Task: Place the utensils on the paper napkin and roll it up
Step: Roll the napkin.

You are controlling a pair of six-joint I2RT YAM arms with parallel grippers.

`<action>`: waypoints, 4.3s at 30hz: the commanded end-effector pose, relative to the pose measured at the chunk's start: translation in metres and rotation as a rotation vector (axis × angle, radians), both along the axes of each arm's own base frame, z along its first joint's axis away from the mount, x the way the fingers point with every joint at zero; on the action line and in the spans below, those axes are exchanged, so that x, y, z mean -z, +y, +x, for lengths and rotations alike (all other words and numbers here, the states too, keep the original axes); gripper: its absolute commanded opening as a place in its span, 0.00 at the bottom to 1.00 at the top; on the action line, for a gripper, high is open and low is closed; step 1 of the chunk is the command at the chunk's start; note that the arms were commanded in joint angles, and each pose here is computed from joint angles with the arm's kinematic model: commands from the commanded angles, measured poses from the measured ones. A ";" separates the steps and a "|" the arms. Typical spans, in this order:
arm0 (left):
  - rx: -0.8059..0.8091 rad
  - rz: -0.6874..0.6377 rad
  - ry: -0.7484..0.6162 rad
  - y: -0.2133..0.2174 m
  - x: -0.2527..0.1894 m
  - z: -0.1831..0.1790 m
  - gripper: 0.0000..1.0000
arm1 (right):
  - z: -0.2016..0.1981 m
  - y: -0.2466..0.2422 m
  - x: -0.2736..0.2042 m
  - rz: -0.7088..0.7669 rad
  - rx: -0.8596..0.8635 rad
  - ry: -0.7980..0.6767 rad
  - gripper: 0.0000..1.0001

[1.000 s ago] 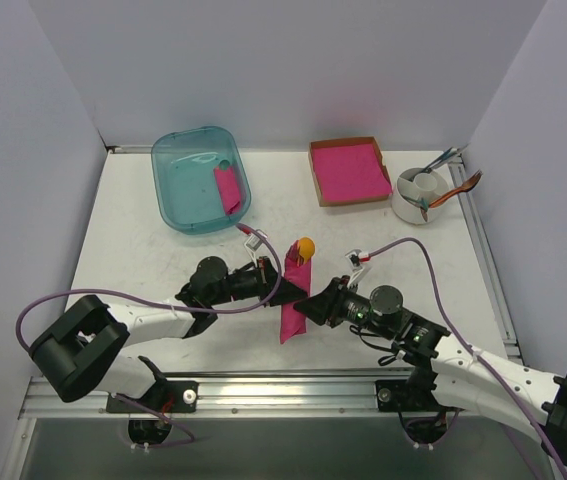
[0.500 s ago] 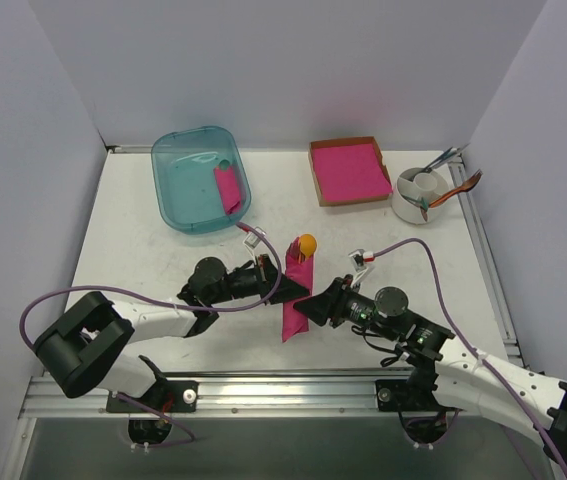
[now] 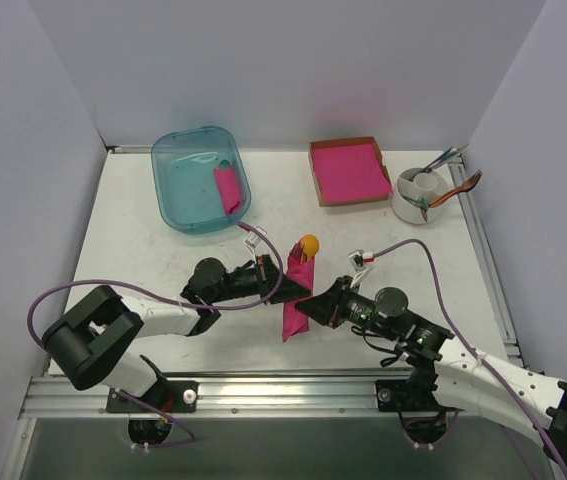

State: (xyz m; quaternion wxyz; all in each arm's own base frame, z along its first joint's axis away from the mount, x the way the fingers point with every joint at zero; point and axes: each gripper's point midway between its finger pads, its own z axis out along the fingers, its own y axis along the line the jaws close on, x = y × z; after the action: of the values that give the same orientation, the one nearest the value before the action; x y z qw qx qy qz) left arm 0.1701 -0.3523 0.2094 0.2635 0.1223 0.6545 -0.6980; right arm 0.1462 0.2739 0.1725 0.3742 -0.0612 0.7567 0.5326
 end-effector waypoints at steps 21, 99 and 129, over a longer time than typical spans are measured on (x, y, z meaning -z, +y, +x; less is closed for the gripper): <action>-0.007 -0.046 -0.096 -0.001 -0.026 0.001 0.70 | -0.009 0.004 -0.030 0.069 -0.058 -0.080 0.00; -0.061 0.197 -0.178 -0.011 0.029 -0.025 0.02 | 0.041 -0.011 -0.061 -0.010 0.210 -0.101 0.54; -0.235 0.337 -0.196 0.006 0.033 -0.005 0.02 | 0.058 -0.047 -0.040 -0.127 0.407 0.015 0.67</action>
State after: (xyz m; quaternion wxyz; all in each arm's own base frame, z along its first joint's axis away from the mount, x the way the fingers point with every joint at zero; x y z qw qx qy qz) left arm 0.1487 -0.3445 0.1541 0.3435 0.1635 0.7503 -0.5406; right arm 0.1968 0.2412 0.1932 0.4449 0.0362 0.7962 0.4085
